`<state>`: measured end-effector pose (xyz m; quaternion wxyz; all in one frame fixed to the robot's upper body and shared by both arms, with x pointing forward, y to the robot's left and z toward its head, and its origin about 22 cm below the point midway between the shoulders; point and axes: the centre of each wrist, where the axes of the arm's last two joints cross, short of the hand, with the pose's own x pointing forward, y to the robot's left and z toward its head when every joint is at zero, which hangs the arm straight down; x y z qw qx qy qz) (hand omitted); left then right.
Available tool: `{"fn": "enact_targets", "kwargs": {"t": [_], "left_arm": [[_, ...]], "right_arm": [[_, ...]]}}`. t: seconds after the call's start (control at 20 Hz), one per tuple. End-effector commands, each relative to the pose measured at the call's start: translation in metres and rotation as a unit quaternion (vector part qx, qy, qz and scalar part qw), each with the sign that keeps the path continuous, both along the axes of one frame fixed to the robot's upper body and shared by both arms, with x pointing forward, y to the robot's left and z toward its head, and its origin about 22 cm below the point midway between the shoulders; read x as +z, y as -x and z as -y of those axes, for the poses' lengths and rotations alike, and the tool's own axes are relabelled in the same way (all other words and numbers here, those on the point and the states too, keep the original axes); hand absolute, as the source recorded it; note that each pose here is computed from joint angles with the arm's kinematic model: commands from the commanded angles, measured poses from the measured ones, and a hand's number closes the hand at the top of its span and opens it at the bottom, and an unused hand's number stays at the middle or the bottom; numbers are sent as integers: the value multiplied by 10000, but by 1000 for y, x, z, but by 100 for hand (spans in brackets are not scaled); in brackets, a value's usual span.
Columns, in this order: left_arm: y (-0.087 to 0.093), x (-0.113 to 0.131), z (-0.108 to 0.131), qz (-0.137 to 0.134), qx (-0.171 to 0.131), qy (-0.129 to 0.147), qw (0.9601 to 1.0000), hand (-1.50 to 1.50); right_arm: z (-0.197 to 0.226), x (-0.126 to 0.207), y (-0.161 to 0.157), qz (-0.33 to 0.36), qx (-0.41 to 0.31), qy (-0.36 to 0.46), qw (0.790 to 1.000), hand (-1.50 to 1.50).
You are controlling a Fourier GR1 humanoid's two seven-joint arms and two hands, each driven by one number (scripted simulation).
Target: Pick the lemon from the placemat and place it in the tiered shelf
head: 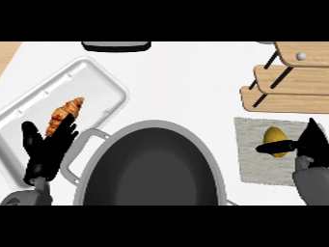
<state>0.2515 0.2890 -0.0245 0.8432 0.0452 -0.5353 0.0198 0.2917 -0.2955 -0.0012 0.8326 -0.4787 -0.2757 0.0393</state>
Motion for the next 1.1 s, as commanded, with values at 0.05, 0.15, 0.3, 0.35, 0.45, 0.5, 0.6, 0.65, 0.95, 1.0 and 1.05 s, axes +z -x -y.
{"fn": "enact_targets", "kwargs": {"t": [0.05, 0.15, 0.3, 0.35, 0.45, 0.5, 0.6, 0.65, 0.95, 1.0, 1.05], "left_arm": [[-8, 10, 6, -100, -33, 55, 9999, 0], [-3, -1, 4, -62, -76, 39, 9999, 0], [4, -1, -7, -131, 17, 12, 9999, 0], [-3, -7, -3, -169, 1, 47, 9998, 0], [4, -3, -16, -114, -46, 20, 9999, 0], [2, -9, -12, -13, -15, 30, 10000, 0], [-11, 3, -1, -96, 24, 54, 9999, 0], [-4, -7, 4, -79, -10, 51, 10000, 0], [3, -7, -6, -174, 64, 39, 9998, 0], [4, 2, -20, -86, 115, -40, 9999, 0], [7, -2, -22, -145, 243, -21, 9996, 0]], "right_arm": [[-2, -6, -9, -900, 892, -331, 9914, 150], [-14, -7, -4, -894, 1314, -76, 9873, 150], [-21, -25, -22, -389, 1077, -255, 9931, 150], [-22, -32, -6, -331, 1085, -251, 9932, 150], [-42, -18, -11, -146, 1120, -200, 9934, 150], [-49, -22, -21, 9, 1213, -99, 9926, 150], [-31, -11, -12, 319, 1217, 10, 9921, 150], [-40, -11, -6, 248, 2071, -100, 9780, 150], [-82, -4, 27, 167, 5445, -266, 8382, 150], [-74, 11, 29, 440, 5572, -360, 8285, 150], [-67, 19, 41, 724, 5633, -419, 8220, 150]]}}
